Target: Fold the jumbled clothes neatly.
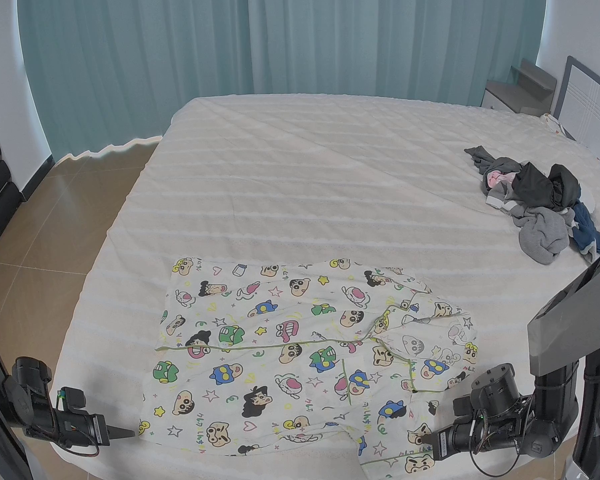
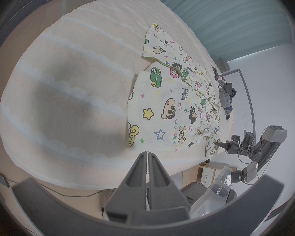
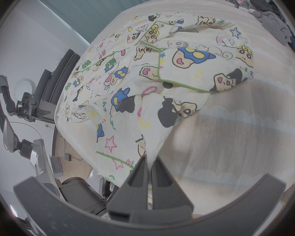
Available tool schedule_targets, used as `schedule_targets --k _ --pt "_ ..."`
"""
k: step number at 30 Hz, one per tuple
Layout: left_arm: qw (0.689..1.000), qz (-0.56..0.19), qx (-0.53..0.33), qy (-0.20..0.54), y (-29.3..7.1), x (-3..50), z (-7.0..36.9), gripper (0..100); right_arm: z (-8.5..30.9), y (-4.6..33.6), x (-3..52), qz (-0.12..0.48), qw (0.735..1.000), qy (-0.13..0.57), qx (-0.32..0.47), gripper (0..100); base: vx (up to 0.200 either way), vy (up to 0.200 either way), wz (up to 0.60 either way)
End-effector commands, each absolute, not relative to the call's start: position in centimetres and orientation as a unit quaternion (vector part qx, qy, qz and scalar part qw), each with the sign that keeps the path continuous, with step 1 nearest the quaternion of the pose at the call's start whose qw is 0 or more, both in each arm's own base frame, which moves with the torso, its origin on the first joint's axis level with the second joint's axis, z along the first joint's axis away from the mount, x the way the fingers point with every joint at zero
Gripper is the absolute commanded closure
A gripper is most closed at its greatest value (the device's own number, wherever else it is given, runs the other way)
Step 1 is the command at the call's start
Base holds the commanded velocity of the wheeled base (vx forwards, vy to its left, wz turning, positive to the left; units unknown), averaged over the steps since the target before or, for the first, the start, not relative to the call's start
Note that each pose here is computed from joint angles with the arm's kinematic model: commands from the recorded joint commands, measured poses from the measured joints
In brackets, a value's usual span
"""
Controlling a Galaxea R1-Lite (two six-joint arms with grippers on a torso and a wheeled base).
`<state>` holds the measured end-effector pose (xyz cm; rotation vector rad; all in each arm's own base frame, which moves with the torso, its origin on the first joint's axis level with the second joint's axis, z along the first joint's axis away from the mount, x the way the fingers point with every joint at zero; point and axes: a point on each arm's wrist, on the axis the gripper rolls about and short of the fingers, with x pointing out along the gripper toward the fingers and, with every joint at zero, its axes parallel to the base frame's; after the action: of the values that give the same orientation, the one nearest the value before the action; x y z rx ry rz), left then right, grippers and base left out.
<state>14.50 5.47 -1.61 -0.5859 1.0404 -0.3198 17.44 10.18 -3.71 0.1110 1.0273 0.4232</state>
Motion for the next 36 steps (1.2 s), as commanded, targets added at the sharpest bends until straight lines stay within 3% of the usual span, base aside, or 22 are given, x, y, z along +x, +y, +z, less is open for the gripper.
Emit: schedule_targets --k 1,4,5,13,21,26,36 --pt "0.81 -0.15 -0.279 0.493 5.3 14.1 -1.7 100 -3.6 9.9 17.0 0.195 0.847 0.492 0.047 100 0.0 0.0 0.0" --pt "0.81 -0.15 -0.279 0.493 5.3 14.1 -1.7 100 -3.4 9.7 16.8 0.184 0.848 0.496 0.036 100 0.0 0.0 0.0" --pt "0.81 -0.15 -0.279 0.493 5.3 14.1 -1.7 100 -3.3 9.6 16.1 0.185 0.835 0.519 0.017 100 0.0 0.0 0.0" --pt "0.81 -0.149 -0.279 0.494 5.3 14.1 -1.7 100 -2.6 9.3 14.5 0.185 0.807 0.561 -0.012 100 0.0 0.0 0.0" --pt "0.81 -0.15 -0.279 0.493 5.3 14.1 -1.7 100 -2.9 9.9 13.5 0.184 0.798 0.573 -0.046 100 0.0 0.0 0.0" --pt "0.81 -0.149 -0.279 0.494 5.3 14.1 -1.7 100 -3.1 10.4 12.3 0.199 0.774 0.596 -0.078 100 0.0 0.0 0.0" --pt "0.811 -0.149 -0.278 0.493 5.3 14.1 -1.7 100 -3.2 10.2 12.2 0.179 0.778 0.595 -0.092 100 0.0 0.0 0.0"
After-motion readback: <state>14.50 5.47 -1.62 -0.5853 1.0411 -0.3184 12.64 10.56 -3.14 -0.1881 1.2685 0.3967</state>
